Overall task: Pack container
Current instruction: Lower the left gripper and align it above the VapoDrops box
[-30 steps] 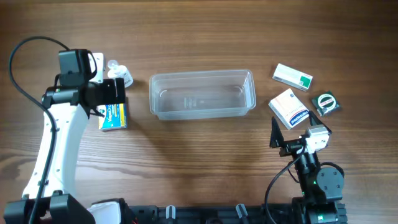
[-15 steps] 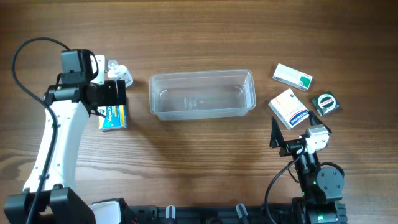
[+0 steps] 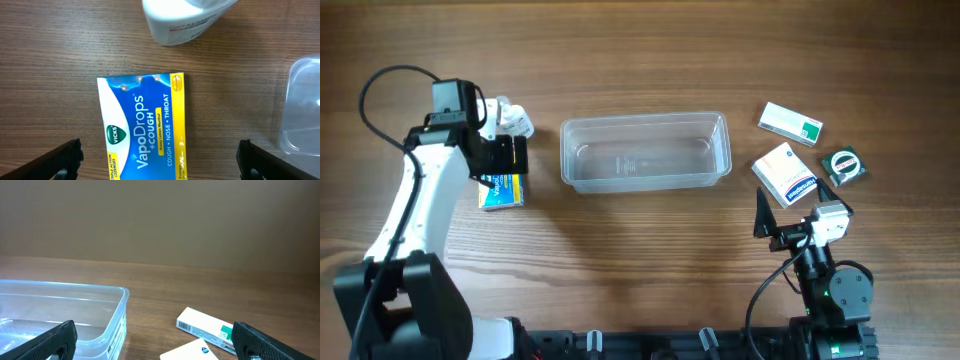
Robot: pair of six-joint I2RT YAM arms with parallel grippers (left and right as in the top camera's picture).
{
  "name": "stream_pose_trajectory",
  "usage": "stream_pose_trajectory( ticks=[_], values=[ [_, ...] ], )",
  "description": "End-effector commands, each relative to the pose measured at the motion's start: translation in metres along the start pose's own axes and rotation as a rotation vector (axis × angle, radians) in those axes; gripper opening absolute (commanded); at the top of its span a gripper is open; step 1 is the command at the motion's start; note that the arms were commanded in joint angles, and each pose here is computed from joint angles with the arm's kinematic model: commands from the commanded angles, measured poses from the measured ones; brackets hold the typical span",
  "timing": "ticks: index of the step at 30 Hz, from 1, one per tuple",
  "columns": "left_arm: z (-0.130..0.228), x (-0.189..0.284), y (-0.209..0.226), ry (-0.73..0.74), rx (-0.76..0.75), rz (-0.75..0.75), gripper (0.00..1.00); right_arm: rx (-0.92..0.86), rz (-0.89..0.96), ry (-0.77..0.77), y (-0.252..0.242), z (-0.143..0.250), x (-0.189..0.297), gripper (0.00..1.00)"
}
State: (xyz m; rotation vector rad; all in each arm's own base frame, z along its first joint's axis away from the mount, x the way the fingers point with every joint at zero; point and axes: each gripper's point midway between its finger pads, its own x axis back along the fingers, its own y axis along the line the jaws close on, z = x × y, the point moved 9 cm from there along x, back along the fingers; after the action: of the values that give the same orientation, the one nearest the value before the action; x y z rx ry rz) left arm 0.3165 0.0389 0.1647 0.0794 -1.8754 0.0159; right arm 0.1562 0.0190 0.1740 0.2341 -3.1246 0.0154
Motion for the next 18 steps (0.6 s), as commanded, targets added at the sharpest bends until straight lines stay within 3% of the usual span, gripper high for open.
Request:
stream_pose_trajectory(
  ticks=[1, 6, 9, 18],
  values=[
    [-0.001, -0.010, 0.015, 0.020, 0.042, 0.052, 1.00, 0.011, -0.008, -0.007, 0.001, -0.001, 0.000, 1.00],
    [0.003, -0.011, 0.039, 0.019, 0.114, 0.068, 1.00, 0.010, -0.008, -0.007, 0.001, -0.001, 0.000, 1.00],
    [0.006, -0.013, 0.035, 0.030, 0.007, 0.141, 1.00, 0.011, -0.008, -0.007, 0.001, -0.001, 0.000, 1.00],
    [0.008, -0.027, 0.034, 0.052, -0.026, 0.147, 1.00, 0.010, -0.008, -0.007, 0.001, -0.001, 0.000, 1.00]
  ],
)
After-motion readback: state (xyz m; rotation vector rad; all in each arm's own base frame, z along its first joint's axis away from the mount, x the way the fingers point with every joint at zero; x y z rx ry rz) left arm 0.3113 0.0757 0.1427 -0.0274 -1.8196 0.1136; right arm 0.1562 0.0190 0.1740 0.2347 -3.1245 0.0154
